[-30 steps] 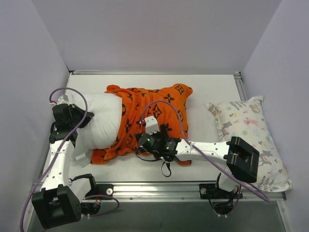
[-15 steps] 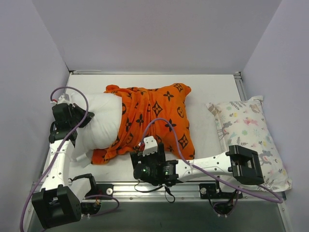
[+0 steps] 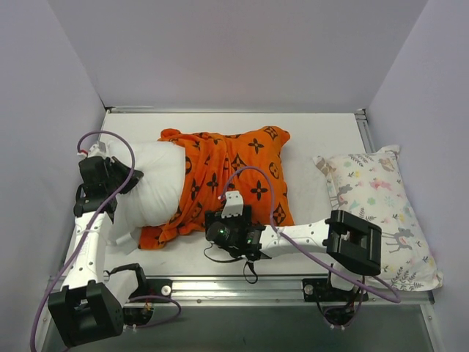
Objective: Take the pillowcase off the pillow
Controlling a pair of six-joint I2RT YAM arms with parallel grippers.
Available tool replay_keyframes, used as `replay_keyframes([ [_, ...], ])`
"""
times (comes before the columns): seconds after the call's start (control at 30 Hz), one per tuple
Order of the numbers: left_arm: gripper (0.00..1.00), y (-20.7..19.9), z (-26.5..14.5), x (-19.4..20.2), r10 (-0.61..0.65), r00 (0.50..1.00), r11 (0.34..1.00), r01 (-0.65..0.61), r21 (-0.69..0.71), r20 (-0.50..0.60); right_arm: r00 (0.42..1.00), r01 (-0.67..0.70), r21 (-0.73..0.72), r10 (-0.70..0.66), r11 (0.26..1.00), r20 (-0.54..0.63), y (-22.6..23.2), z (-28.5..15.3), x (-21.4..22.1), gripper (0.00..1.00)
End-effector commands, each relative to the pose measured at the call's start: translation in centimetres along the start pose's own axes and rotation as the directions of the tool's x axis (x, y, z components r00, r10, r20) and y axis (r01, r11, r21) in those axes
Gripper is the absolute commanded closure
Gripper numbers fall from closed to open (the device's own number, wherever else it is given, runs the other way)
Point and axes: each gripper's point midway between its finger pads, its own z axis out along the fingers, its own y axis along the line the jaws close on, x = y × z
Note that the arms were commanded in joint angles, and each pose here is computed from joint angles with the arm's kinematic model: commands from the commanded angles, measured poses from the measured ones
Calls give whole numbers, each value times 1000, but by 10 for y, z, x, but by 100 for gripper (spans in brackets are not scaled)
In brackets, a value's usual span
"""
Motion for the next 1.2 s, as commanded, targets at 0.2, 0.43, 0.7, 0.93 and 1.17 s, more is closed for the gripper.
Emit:
replay_keyframes([
  [0.2, 52, -28, -27, 1, 160, 986, 985, -157, 72, -50, 999, -18, -32, 20, 999, 40, 18, 14, -11, 96],
  [0.43, 17, -45, -69, 4, 244, 970, 970, -244, 23, 13, 994, -51, -120, 62, 991, 91, 30, -7, -113, 100],
  [0.7, 12, -19, -107, 25, 99, 989, 994, -93, -62, 106, 989, -24, -174, 49, 984, 142, 35, -30, -194, 100],
  [0.93, 3, -24, -88, 9, 57, 984, 997, -47, -67, 168, 987, -13, -202, 45, 979, 155, 27, -53, -211, 100],
  [1.17, 3, -34, -48, 9, 3, 994, 999, 2, -54, 109, 983, -11, -191, 46, 982, 179, 6, -71, -224, 100],
])
